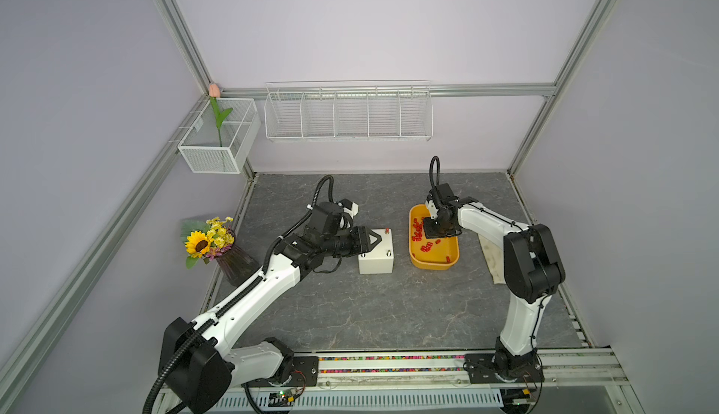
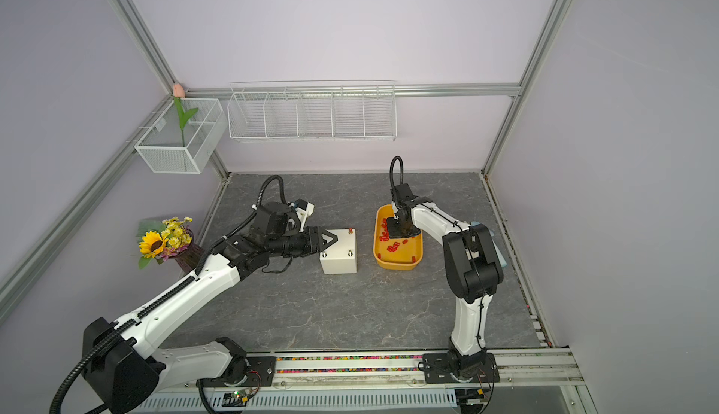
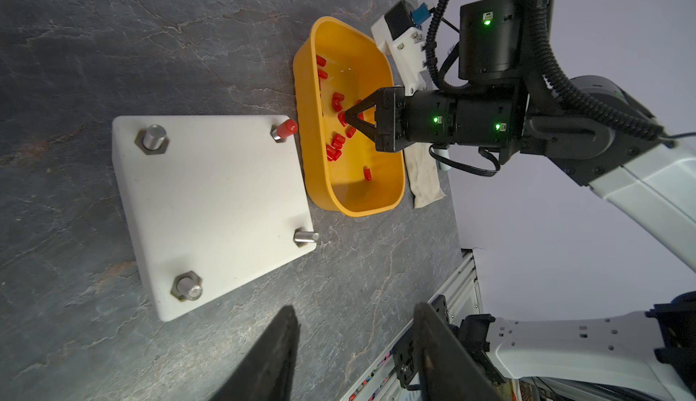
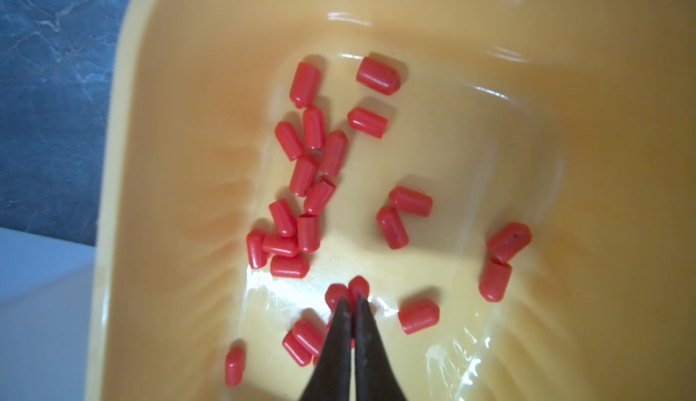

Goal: Cover the protruding screws with screw protection sleeves
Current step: Adjust the screw protection sleeve in the storage box.

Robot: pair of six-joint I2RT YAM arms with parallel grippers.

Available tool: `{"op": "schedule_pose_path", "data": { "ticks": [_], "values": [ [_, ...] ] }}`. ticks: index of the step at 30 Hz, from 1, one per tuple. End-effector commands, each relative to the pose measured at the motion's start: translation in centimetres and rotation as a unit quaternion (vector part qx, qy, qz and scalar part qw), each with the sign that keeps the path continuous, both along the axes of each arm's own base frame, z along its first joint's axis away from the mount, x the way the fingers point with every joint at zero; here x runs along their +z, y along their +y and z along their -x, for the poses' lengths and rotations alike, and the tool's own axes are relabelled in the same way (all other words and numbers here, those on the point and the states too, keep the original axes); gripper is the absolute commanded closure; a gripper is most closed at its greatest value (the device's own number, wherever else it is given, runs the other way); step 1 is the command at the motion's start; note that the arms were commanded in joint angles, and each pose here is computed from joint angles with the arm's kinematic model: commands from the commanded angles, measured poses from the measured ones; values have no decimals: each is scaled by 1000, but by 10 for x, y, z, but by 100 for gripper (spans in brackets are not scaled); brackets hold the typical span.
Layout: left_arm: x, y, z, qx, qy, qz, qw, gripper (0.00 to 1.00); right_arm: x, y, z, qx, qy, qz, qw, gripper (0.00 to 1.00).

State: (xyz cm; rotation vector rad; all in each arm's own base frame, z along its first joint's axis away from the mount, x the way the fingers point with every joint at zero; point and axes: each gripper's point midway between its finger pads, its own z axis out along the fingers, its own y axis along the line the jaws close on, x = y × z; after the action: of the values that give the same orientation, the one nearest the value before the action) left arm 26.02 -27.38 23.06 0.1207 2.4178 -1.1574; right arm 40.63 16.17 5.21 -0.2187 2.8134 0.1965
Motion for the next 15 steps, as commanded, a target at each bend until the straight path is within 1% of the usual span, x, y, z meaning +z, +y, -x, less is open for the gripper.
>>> {"op": "schedule_pose_path", "data": {
  "ticks": [1,5,7,11,15],
  "values": [
    [3,2,2,6,-3,4,1000,48,-10,1,-6,-9,8,-3,1000,92],
    [2,2,1,7,-4,2,1000,49,-15,1,-6,-10,13,-2,1000,91],
    [2,2,1,6,-3,1,1000,48,-15,1,-7,-11,12,-1,1000,89],
    [0,1,0,5,-1,0,1000,48,-12,0,-8,-12,9,3,1000,79],
    [0,1,-1,5,-1,-1,1000,48,-7,0,-9,-12,3,3,1000,77]
  ]
}}
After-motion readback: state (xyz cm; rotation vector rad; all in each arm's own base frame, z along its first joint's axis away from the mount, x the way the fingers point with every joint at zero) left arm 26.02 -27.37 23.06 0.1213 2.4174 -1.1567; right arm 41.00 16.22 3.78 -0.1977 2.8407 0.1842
